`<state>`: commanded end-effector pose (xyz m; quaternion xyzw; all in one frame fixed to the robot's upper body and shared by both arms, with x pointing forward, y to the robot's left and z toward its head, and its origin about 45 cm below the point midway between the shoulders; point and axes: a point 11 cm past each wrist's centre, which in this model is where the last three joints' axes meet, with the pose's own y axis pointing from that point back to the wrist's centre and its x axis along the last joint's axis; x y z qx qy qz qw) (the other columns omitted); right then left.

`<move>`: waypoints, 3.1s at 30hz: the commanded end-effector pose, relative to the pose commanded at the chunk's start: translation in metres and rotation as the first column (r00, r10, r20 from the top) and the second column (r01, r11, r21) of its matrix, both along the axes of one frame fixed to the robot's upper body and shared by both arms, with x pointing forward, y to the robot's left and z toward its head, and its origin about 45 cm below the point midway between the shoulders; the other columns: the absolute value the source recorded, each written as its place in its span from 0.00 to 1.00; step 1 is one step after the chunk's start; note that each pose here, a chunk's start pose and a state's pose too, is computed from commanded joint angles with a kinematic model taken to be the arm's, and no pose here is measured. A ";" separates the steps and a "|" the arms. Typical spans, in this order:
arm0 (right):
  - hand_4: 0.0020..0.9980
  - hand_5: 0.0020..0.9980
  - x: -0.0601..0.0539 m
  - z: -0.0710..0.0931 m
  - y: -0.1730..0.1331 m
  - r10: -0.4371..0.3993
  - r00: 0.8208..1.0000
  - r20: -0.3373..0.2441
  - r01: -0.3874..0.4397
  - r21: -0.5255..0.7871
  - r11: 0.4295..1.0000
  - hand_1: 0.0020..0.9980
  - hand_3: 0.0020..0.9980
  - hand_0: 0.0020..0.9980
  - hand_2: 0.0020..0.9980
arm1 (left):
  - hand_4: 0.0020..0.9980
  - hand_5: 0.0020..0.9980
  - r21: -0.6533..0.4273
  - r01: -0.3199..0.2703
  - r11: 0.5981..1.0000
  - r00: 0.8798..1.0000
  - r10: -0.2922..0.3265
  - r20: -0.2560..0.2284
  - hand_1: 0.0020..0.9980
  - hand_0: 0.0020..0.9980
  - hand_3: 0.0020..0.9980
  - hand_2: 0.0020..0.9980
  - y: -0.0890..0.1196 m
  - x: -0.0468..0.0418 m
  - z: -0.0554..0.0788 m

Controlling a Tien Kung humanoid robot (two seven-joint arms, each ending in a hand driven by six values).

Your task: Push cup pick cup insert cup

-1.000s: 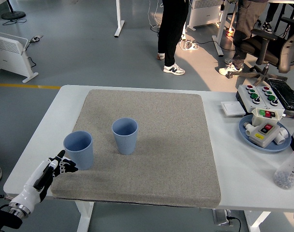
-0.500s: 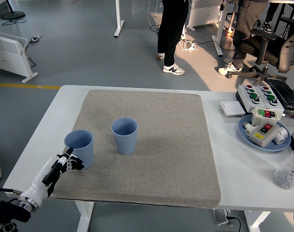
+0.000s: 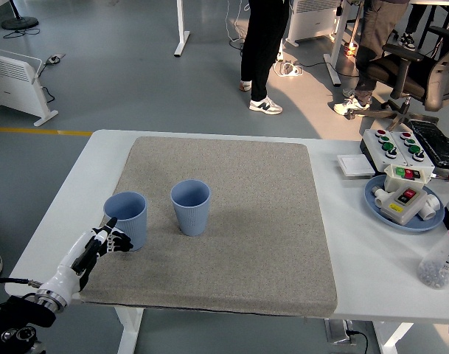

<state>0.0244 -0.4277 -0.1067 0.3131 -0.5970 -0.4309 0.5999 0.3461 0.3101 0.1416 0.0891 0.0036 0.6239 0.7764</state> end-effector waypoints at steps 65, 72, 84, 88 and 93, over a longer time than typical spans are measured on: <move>0.10 0.82 0.008 0.000 0.002 0.056 0.998 -0.004 -0.056 0.003 0.998 0.50 0.55 0.53 0.55 | 0.60 1.00 -0.012 -0.019 1.000 1.000 0.019 -0.003 0.53 0.59 0.39 0.45 -0.028 0.0720 0.001; 0.10 0.82 0.012 0.000 0.004 0.060 0.998 0.003 -0.060 0.007 0.998 0.50 0.55 0.53 0.55 | 0.60 1.00 -0.012 -0.015 1.000 1.000 0.015 0.003 0.53 0.59 0.39 0.45 -0.031 0.0776 0.004; 0.10 0.82 0.012 0.000 0.005 0.070 0.998 -0.001 -0.070 0.007 0.998 0.50 0.55 0.53 0.55 | 0.59 1.00 -0.024 -0.055 0.998 0.998 0.055 0.006 0.54 0.61 0.39 0.45 -0.033 0.0844 0.000; 0.10 0.82 0.012 -0.001 0.005 0.072 0.997 0.000 -0.072 0.008 0.997 0.50 0.55 0.53 0.55 | 0.59 1.00 -0.040 -0.072 0.997 0.997 0.073 0.012 0.54 0.61 0.39 0.45 -0.034 0.0880 0.002; 0.10 0.82 0.014 0.000 0.006 0.075 0.997 0.001 -0.075 0.008 0.997 0.50 0.55 0.53 0.55 | 0.58 1.00 -0.051 -0.090 0.995 0.996 0.091 0.019 0.54 0.61 0.39 0.45 -0.035 0.0921 0.003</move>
